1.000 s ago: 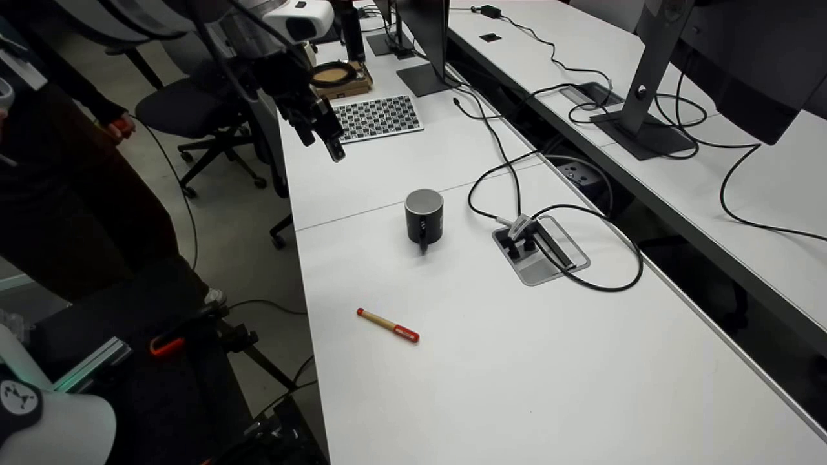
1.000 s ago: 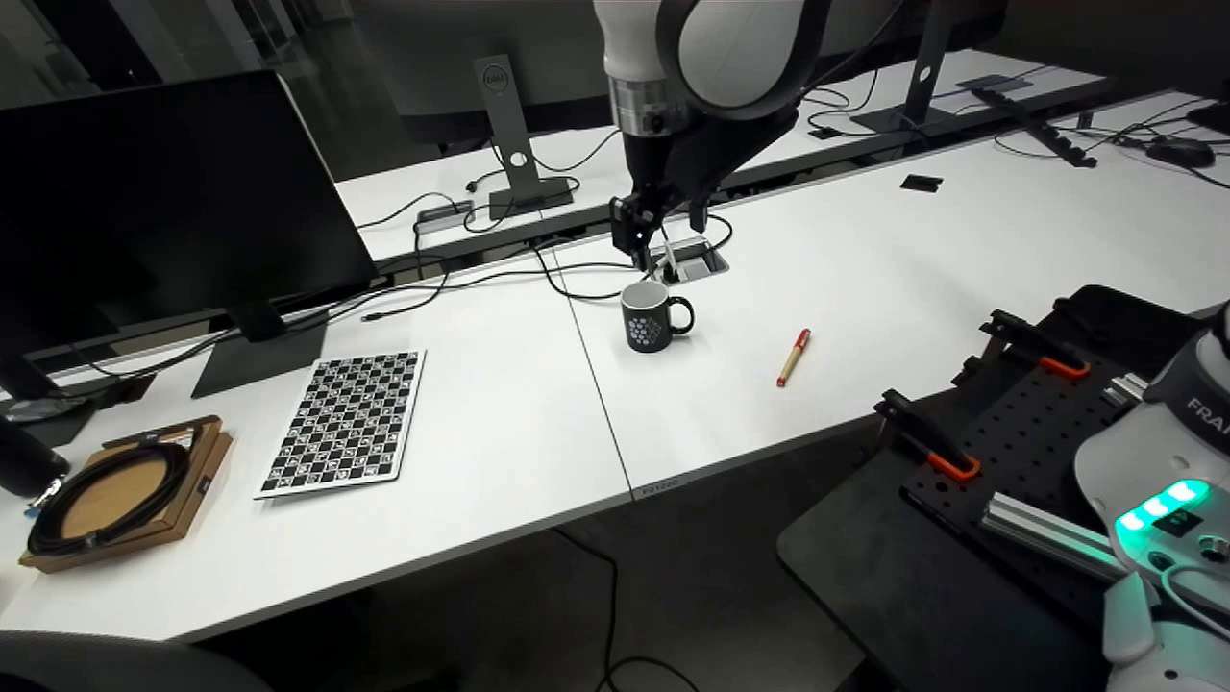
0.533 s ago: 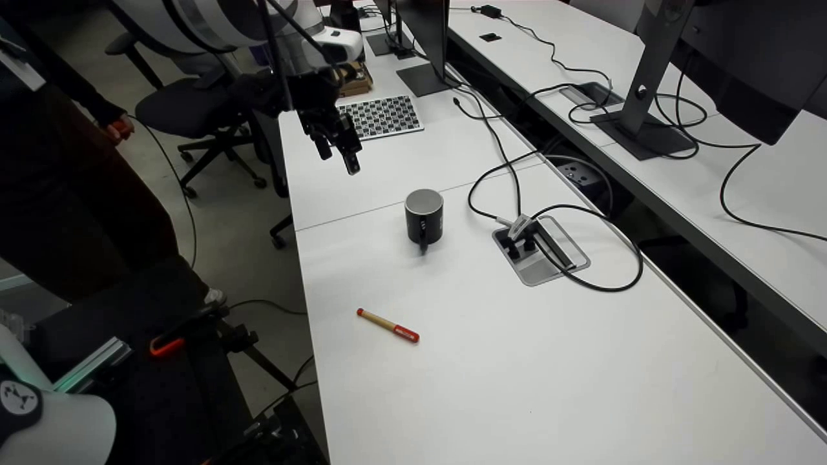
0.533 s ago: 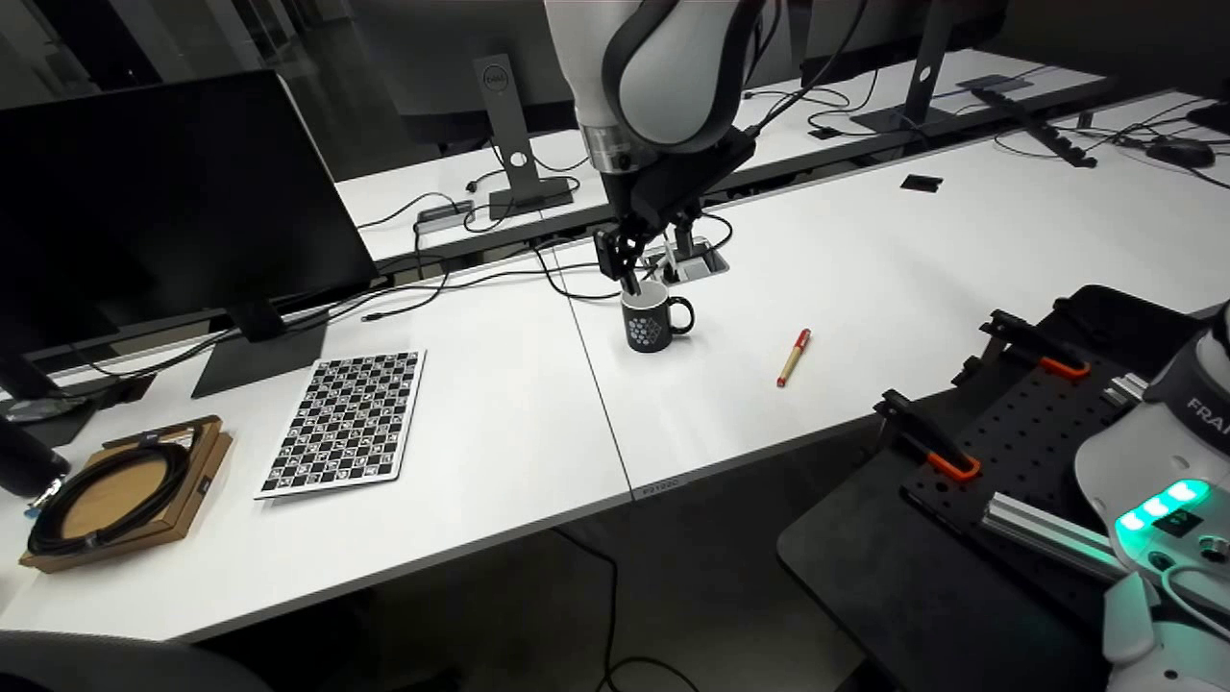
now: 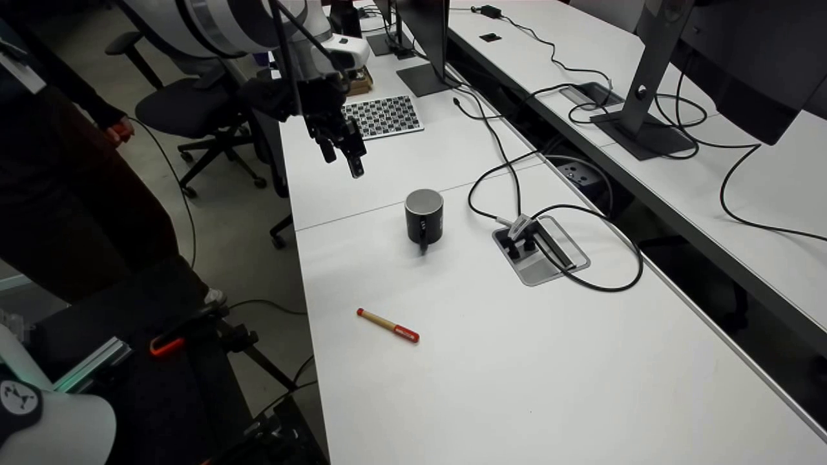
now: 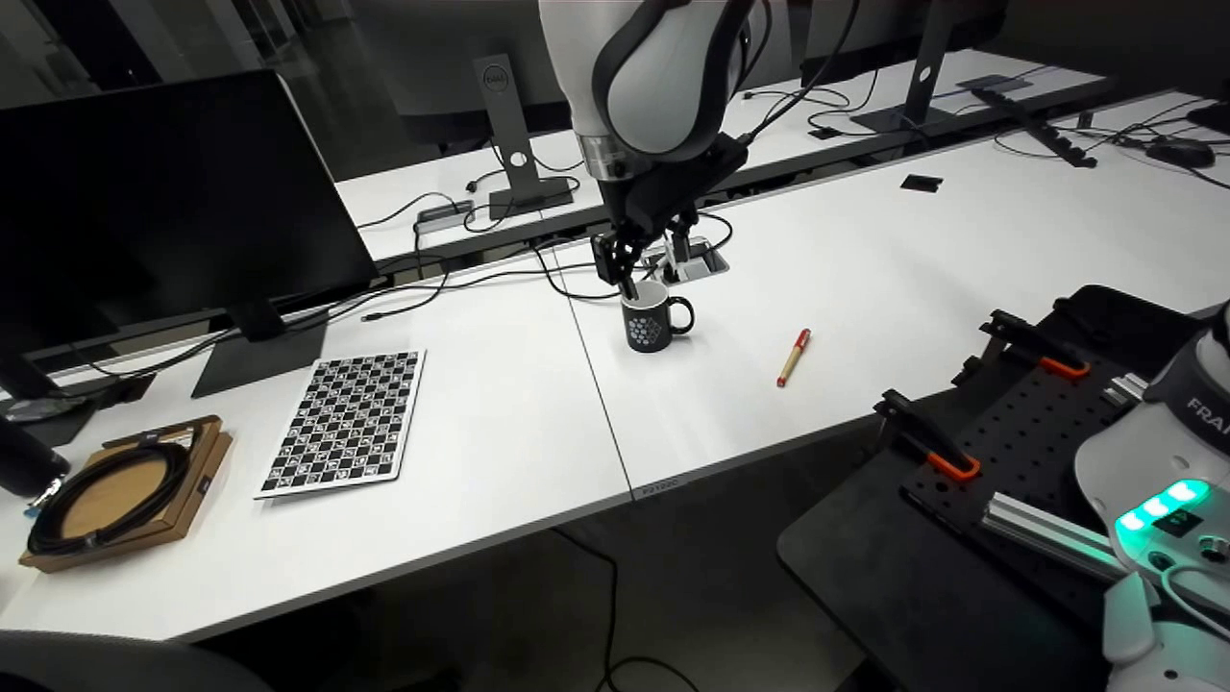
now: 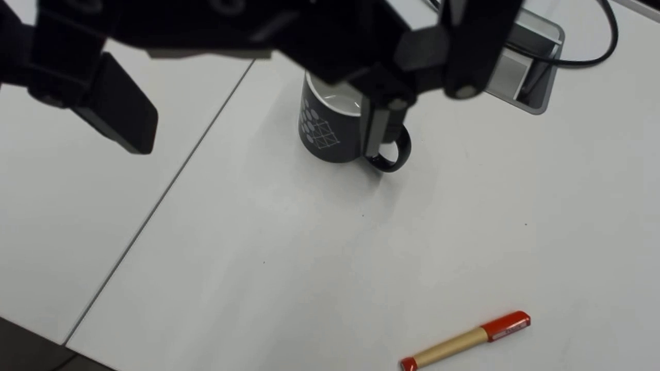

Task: Rotate the black cup on the table clockwise.

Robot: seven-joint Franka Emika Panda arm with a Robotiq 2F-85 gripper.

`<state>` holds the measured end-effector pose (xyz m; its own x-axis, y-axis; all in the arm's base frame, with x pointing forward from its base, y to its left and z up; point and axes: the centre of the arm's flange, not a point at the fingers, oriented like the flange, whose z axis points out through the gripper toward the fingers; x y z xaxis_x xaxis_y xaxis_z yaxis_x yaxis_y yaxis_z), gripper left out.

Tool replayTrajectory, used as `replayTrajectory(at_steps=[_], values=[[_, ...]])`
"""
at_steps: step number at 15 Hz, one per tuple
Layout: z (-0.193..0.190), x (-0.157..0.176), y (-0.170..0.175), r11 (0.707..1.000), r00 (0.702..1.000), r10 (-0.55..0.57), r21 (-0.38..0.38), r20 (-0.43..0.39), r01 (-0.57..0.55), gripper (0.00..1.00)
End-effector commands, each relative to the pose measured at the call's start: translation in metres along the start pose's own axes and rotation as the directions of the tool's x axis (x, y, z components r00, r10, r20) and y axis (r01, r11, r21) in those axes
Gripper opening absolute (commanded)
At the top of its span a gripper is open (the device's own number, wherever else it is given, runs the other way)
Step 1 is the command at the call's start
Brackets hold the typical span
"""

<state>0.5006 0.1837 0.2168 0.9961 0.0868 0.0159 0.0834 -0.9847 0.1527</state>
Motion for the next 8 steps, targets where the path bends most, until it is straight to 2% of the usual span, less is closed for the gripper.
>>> replayTrajectory(at_steps=[1,8], values=[[0.023,0.017,0.002,0.998,0.998,0.067,-0.002,0.022,-0.067,1.00],[0.072,0.062,0.021,0.981,0.981,0.192,-0.029,0.037,-0.191,1.00]])
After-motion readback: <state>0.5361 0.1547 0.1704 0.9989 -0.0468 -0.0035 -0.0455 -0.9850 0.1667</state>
